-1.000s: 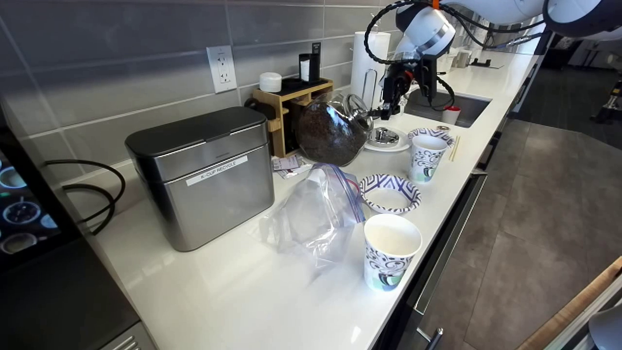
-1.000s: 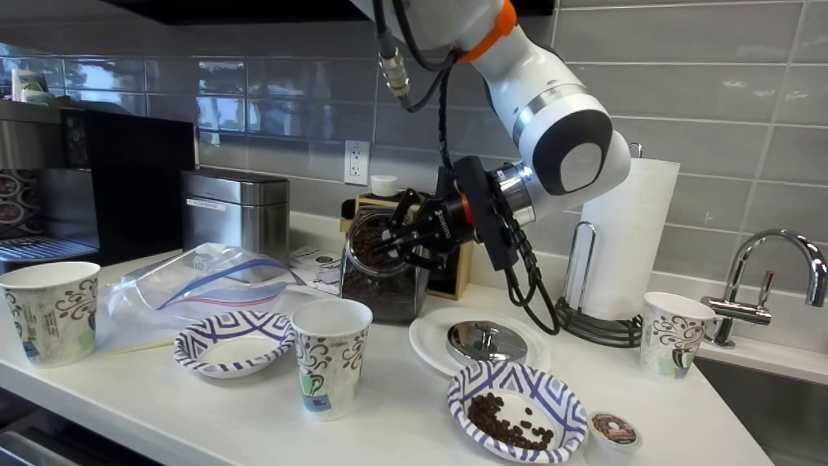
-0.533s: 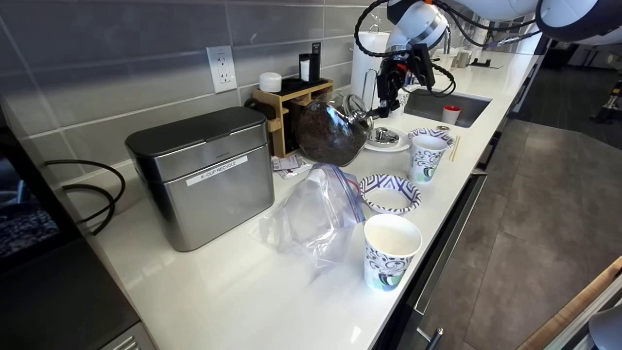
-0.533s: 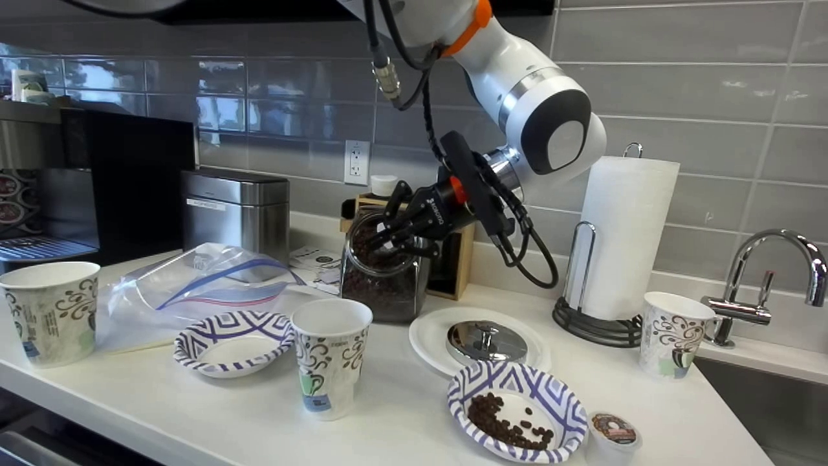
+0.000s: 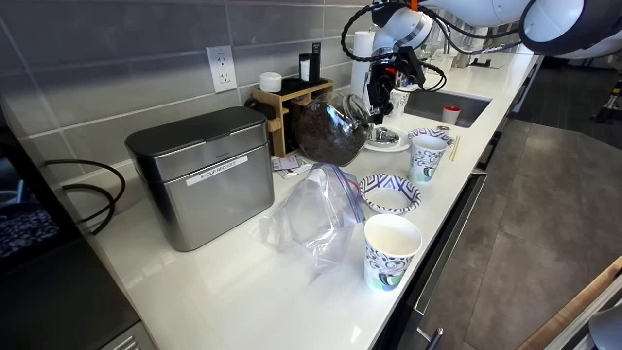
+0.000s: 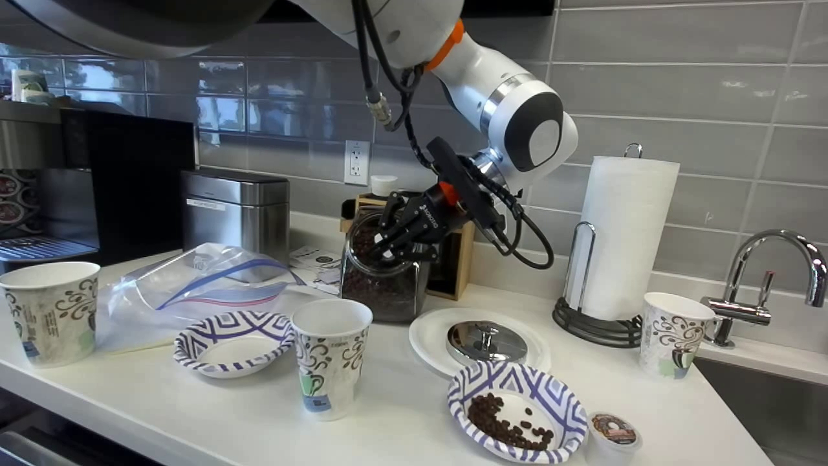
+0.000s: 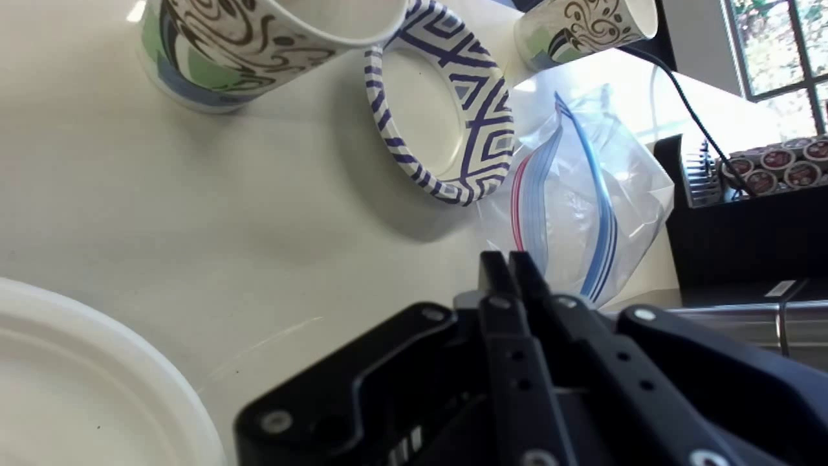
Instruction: Empty a scoop of coffee grounds into the paper cup
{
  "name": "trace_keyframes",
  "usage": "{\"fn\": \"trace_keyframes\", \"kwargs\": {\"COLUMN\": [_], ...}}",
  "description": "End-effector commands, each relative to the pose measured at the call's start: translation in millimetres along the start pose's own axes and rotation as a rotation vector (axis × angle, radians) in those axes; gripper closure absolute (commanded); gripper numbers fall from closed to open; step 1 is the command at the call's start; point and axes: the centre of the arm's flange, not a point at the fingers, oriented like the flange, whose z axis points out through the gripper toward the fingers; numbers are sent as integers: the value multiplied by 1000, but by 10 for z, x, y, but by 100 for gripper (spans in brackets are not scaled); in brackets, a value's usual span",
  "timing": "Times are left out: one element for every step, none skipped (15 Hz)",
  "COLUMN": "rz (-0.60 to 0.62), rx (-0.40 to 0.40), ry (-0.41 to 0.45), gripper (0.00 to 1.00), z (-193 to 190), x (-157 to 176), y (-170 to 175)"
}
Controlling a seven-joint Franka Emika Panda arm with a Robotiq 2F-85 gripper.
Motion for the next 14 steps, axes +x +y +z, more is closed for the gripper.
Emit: {"fn": "trace_keyframes", "kwargs": {"rz": [7, 2, -6, -15, -22, -26, -30, -39, -54, -62, -69, -77, -85, -91], "rx": [-38, -39, -36, -33, -28, -25, -19, -12, 2, 10, 19, 30, 43, 53], "ry": [-3, 2, 10, 18, 23, 25, 25, 30, 35, 37, 35, 37, 38, 41], "gripper": [99, 99, 99, 99, 99, 99, 99, 99, 99, 99, 99, 99, 99, 99], "z": [-102, -103, -104, -110, -108, -106, -101, -98, -92, -85, -73, -61, -49, -39], "x": [247, 262, 275, 288, 299, 310, 318, 321, 324, 333, 343, 350, 358, 367], "y": [-2, -6, -7, -11, -6, -3, 4, 6, 4, 4, 7, 8, 9, 11]}}
